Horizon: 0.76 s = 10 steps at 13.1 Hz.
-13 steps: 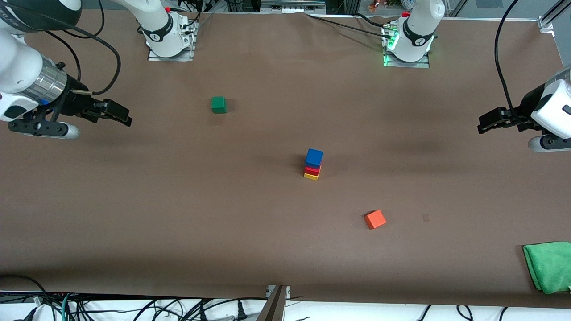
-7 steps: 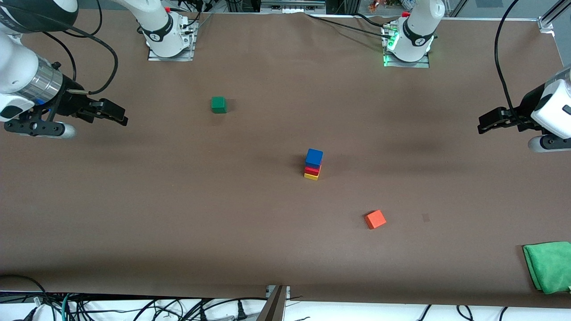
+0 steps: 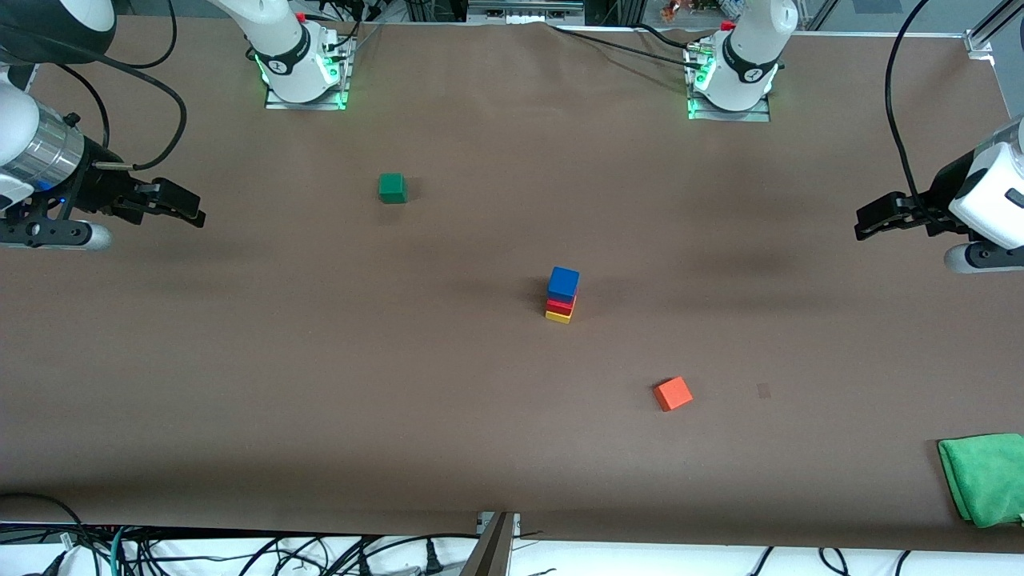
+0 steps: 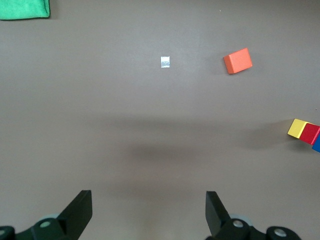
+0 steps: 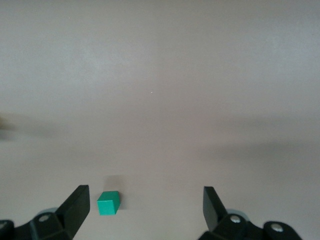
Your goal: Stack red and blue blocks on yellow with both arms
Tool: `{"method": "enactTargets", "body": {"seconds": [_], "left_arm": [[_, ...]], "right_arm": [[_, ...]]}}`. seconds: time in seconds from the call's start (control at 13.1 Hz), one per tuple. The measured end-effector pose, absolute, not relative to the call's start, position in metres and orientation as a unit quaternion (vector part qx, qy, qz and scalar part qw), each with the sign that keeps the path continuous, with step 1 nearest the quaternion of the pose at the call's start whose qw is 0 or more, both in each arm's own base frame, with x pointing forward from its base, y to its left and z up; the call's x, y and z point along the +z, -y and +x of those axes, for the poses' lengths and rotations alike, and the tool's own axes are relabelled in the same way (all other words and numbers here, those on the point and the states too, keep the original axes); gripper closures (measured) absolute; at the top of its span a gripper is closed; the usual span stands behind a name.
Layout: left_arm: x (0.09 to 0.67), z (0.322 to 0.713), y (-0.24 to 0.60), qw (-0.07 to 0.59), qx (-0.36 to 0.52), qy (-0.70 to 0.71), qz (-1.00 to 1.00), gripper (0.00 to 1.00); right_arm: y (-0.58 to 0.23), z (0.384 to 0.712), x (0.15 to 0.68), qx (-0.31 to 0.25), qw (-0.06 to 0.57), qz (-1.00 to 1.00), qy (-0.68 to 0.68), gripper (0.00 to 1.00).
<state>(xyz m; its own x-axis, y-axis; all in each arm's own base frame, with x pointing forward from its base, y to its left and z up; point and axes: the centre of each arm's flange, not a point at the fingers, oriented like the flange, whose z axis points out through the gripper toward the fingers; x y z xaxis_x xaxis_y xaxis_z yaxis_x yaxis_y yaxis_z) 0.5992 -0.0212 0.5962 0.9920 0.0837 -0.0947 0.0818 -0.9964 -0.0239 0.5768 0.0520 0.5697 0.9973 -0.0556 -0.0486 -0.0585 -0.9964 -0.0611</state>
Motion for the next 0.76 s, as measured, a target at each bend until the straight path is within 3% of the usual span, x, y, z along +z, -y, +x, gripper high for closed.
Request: {"method": "enactTargets", "body": {"seconds": [0.76], "left_arm": [[0.596,0.599,0.022,0.010,0.048,0.040,-0.998,0.00]], "right_arm": [[-0.058,0.575,0.581,0.005,0.014,-1.000,0.006,0.00]]}}
